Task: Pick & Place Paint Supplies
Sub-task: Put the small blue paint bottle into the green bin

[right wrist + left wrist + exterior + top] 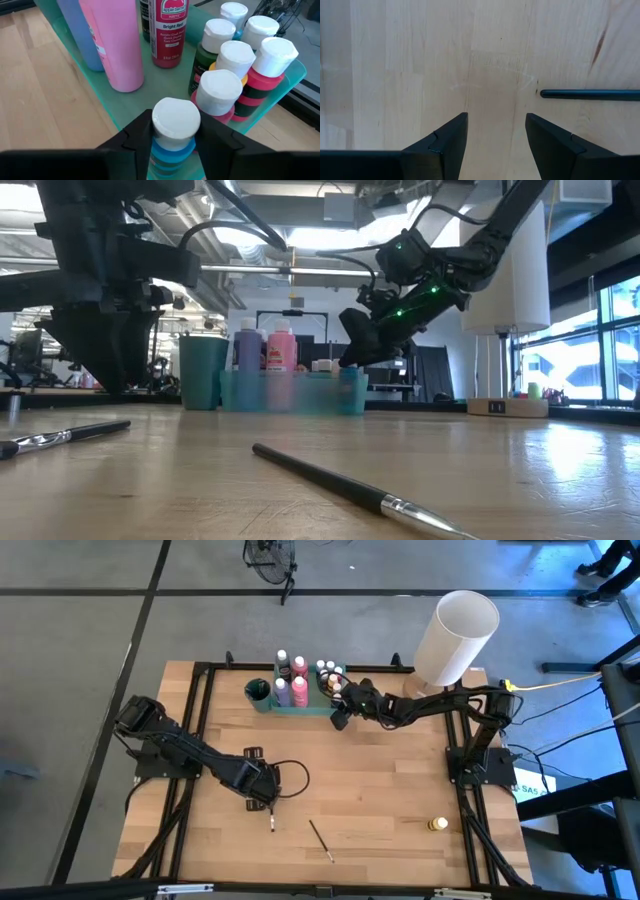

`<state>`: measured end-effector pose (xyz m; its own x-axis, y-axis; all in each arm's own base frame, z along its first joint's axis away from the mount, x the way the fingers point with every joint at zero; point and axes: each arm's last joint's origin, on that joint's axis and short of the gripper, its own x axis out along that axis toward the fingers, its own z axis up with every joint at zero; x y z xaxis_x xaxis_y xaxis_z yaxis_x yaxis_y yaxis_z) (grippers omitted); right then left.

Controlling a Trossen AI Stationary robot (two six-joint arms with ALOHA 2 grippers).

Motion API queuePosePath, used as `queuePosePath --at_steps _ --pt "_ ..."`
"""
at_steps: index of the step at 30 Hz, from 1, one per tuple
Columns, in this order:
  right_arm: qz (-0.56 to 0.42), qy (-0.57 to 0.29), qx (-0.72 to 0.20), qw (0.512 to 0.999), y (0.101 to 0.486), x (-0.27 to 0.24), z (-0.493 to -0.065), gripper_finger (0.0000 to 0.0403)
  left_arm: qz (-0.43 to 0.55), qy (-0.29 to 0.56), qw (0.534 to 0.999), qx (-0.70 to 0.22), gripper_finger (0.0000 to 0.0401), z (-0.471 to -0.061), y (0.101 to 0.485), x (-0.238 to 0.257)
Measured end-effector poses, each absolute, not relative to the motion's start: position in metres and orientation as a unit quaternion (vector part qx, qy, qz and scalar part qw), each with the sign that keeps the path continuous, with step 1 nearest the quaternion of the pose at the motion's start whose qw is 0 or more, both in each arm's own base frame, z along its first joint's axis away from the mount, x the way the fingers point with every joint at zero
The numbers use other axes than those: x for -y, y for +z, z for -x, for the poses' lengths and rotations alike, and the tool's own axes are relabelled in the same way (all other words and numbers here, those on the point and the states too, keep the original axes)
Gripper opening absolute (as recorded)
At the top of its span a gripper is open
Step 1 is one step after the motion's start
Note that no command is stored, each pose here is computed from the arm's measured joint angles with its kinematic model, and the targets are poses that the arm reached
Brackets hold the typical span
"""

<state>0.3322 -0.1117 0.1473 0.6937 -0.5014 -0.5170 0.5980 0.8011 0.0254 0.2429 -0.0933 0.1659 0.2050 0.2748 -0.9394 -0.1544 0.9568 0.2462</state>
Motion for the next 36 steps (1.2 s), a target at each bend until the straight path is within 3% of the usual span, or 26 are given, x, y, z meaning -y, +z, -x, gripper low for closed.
queuePosePath --at_steps 10,23,36 --pt "-0.099 -0.292 -0.254 0.917 0.1464 0.1108 -0.3325 0.0158 -0.049 0.138 0.775 -0.615 0.0196 -0.2428 0.1659 0.0933" --pt "-0.099 -0.291 -0.257 0.916 0.1452 0.1106 -0.3322 0.0229 -0.049 0.138 0.774 -0.616 0.0196 -0.2428 0.1658 0.0933" --pt "-0.094 -0.288 -0.249 0.92 0.1544 0.1062 -0.3313 0.0241 -0.034 0.123 0.77 -0.625 0.0196 -0.2424 0.1654 0.0945"
